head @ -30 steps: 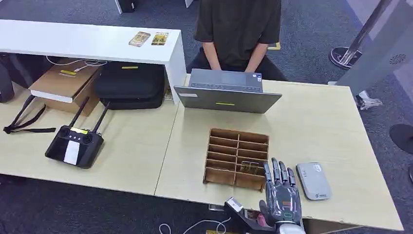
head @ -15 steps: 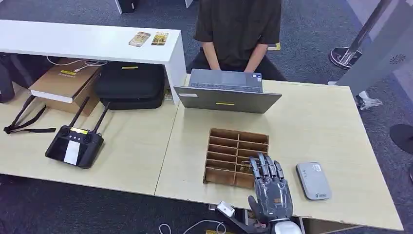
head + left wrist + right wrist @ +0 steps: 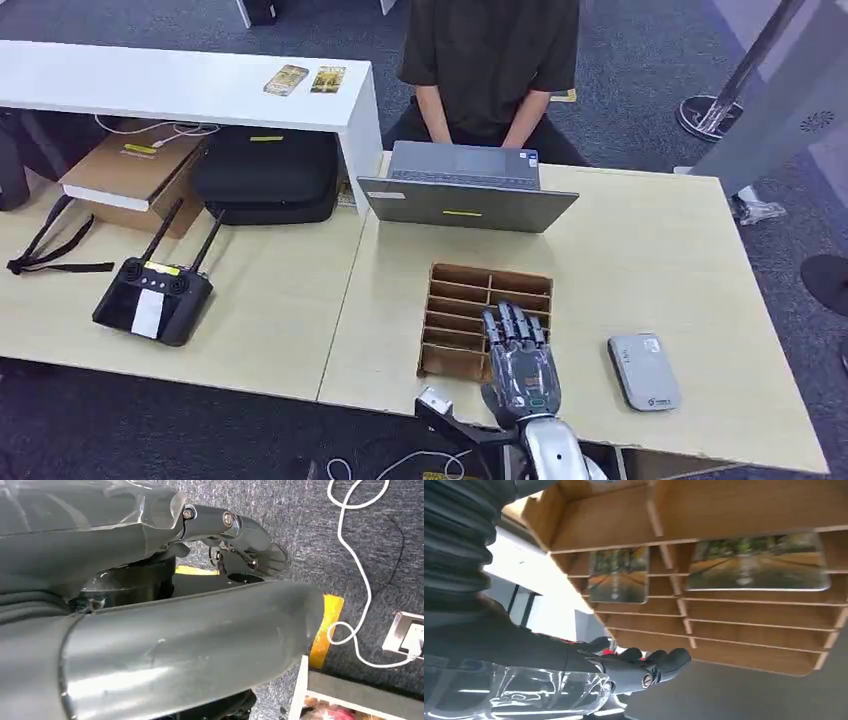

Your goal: Pass the card to the sensor for recognition and then transmit it.

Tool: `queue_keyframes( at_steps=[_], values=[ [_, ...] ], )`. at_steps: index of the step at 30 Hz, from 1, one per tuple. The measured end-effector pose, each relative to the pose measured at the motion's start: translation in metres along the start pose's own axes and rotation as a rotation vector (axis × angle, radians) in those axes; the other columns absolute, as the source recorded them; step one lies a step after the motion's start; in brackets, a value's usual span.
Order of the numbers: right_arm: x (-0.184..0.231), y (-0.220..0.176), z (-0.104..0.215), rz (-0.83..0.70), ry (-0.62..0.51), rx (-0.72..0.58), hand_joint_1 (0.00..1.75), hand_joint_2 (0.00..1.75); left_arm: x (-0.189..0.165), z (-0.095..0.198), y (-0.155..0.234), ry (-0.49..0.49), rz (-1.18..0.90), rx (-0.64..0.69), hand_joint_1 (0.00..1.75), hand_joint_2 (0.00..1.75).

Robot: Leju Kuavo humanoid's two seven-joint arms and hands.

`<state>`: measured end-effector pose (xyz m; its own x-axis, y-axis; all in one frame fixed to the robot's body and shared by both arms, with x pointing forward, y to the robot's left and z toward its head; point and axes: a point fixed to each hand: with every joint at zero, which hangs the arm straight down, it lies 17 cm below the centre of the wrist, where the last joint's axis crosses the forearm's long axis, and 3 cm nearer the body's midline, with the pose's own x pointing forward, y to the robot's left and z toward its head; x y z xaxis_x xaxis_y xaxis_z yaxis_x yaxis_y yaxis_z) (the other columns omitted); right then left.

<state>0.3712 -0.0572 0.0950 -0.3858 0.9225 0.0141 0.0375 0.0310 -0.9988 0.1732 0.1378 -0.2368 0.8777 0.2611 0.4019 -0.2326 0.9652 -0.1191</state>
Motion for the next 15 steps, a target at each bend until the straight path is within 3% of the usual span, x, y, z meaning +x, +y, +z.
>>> queue_keyframes(
  at_steps=[15],
  values=[
    [-0.007, -0.001, -0.009, 0.000, 0.041, -0.001, 0.00, 1.75, 0.003, 0.000, -0.003, 0.000, 0.021, -0.010, 0.00, 0.00]
  ],
)
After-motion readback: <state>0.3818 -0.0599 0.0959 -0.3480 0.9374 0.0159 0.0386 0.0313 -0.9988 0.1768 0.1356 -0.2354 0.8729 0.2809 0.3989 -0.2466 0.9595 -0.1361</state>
